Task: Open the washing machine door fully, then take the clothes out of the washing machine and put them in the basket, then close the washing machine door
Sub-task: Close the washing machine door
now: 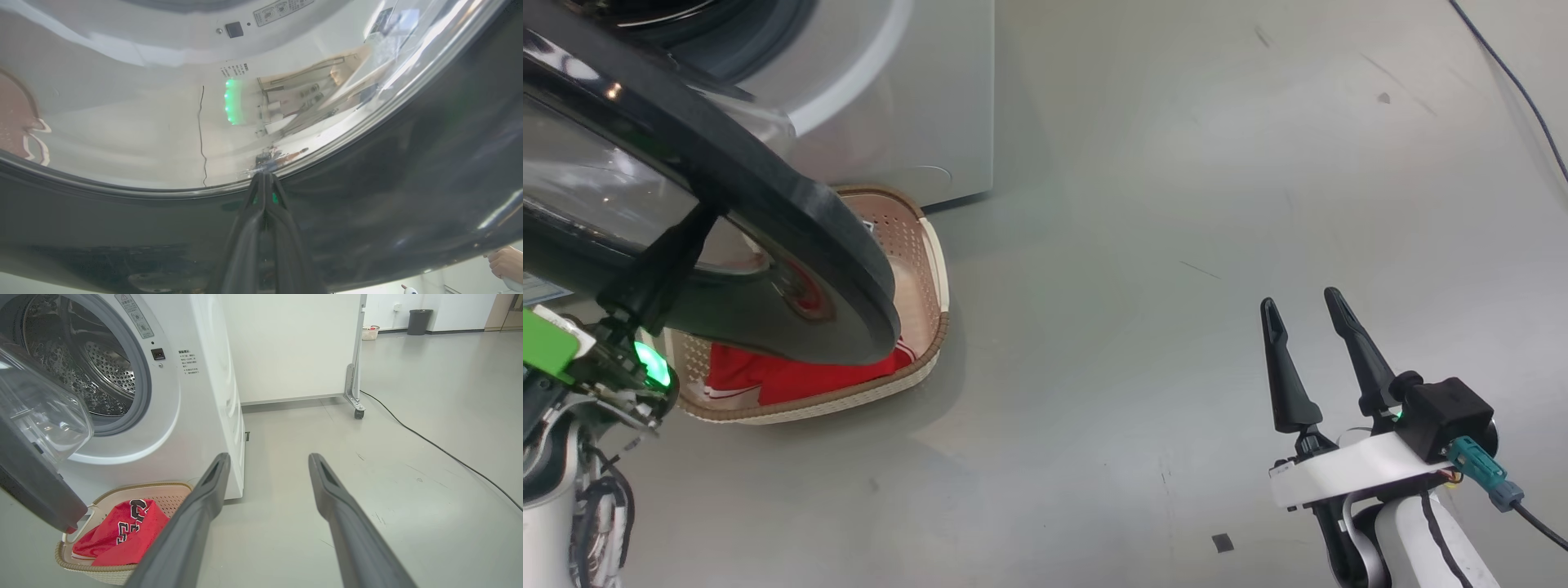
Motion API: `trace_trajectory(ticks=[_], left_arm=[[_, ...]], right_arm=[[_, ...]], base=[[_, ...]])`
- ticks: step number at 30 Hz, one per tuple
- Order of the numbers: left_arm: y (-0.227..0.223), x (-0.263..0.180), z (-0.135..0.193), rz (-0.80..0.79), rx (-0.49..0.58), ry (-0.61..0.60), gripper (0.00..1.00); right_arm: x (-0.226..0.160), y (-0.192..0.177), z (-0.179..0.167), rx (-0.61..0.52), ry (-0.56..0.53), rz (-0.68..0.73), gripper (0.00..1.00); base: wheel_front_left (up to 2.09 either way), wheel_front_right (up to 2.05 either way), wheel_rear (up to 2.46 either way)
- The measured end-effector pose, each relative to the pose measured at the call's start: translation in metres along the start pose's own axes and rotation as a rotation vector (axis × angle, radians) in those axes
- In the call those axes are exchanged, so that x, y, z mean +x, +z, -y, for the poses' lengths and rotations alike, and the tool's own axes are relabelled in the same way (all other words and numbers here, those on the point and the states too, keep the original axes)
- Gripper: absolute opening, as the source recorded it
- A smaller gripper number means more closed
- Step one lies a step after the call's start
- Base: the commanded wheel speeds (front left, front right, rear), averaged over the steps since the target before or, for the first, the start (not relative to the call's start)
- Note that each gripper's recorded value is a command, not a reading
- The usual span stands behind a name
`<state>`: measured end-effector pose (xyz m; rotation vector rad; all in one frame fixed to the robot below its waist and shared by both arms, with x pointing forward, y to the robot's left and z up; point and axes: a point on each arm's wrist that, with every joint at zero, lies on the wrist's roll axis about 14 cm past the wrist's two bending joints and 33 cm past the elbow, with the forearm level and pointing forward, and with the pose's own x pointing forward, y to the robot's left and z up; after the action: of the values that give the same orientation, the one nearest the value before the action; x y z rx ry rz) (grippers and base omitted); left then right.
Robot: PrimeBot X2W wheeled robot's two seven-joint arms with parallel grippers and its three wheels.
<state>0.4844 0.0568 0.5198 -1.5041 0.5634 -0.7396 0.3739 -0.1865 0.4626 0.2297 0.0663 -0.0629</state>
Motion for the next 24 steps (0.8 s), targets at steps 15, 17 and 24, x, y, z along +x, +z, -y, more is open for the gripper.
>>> trace_trajectory(ticks=[15, 17, 24], left_arm=[[0.022, 0.067, -0.012, 0.033, -0.019, -0.010, 0.00], [0.025, 0.075, -0.014, 0.031, -0.015, -0.007, 0.00], [0.037, 0.101, -0.020, 0.040, 0.002, 0.003, 0.00]], right_arm=[[-0.008, 0.002, 0.036, 0.002, -0.127, -0.002, 1.00], [-0.010, 0.001, 0.042, 0.005, -0.148, -0.006, 1.00], [-0.016, 0.000, 0.058, 0.007, -0.208, -0.012, 1.00]], base=[[0.00, 0.00, 0.00], [0.00, 0.00, 0.00], [0.00, 0.00, 0.00]])
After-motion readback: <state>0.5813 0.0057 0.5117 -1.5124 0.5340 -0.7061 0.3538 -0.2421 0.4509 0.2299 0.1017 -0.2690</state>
